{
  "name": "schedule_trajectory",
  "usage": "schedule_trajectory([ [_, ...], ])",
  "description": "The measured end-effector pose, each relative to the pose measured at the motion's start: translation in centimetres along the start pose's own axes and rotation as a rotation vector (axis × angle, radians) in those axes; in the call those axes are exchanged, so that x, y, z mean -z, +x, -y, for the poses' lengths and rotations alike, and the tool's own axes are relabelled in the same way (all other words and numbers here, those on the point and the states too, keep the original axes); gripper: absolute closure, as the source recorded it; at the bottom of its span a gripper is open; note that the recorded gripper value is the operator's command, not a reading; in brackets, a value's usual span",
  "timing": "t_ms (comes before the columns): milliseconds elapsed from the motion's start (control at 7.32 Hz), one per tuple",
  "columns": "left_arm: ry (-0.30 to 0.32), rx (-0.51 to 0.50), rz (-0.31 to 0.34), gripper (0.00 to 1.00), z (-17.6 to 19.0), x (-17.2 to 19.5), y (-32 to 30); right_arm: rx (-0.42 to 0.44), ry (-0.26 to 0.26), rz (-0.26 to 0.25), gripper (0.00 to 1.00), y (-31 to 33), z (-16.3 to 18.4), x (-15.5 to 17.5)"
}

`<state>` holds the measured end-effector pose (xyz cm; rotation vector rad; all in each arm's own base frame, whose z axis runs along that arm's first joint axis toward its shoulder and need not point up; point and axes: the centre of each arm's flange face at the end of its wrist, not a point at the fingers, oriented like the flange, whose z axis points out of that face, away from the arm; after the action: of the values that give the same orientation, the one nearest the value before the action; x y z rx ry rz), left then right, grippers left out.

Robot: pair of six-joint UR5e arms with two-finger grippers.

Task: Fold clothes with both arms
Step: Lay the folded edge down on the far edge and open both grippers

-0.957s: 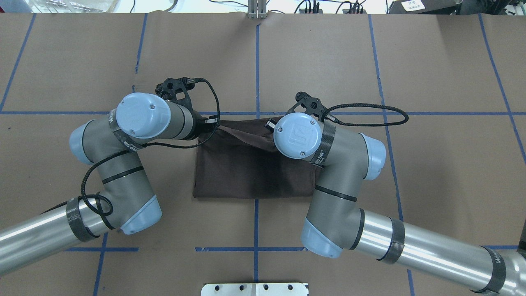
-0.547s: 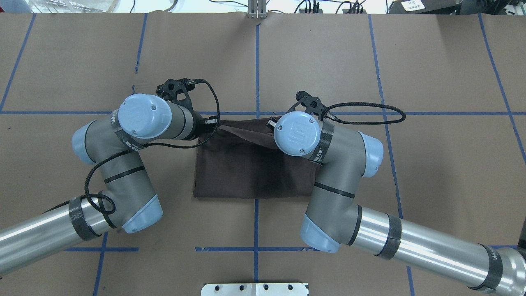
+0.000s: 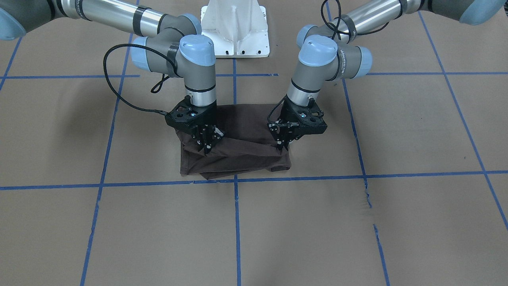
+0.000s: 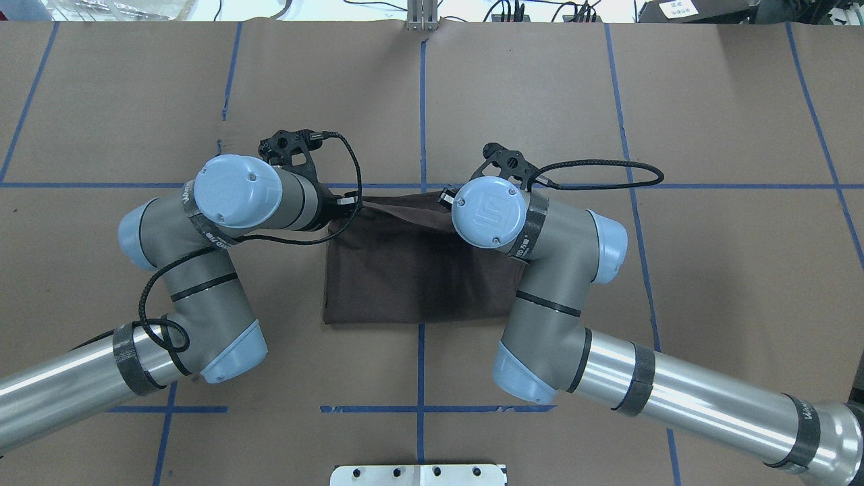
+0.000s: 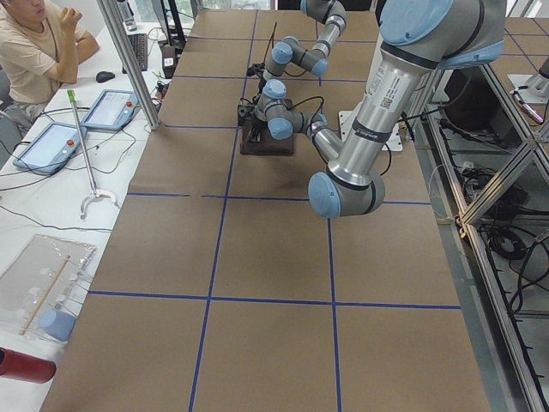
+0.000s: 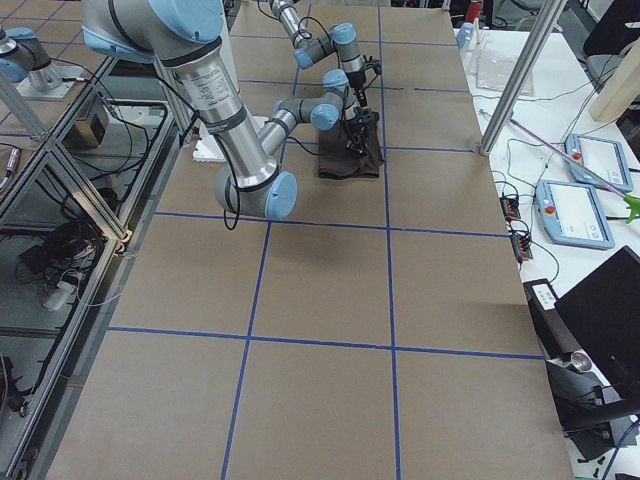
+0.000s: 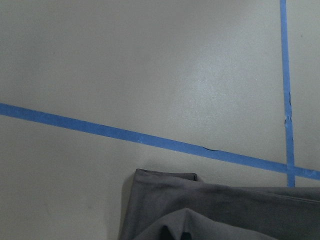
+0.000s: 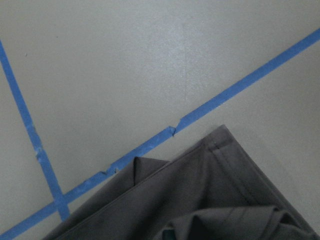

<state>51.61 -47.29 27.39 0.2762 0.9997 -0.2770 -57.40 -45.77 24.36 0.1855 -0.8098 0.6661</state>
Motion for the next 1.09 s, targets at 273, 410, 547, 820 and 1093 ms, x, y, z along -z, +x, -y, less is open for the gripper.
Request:
schedule_trajectory([
  [273,0.003,-0.089,-0.003,0.00,0.4,0.4,-0.2,0.068,-0.039,0.026,0.00,-1.5,0.2,1.6],
  [410,0.008,-0.118,-0.005,0.00,0.8,0.6,-0.3,0.082,-0.066,0.040,0.00,-2.2,-0.3,2.6],
  [547,0.011,-0.129,-0.004,0.00,1.0,0.7,-0.4,0.106,-0.081,0.045,0.00,-2.3,-1.2,2.9],
  [820,0.013,-0.134,-0.005,0.00,1.1,0.8,-0.5,0.198,-0.078,0.032,0.00,-1.9,-3.3,1.9],
  [1093,0.014,-0.132,-0.006,0.00,1.1,0.9,-0.5,0.300,-0.048,-0.014,0.00,-1.2,-2.8,-0.6],
])
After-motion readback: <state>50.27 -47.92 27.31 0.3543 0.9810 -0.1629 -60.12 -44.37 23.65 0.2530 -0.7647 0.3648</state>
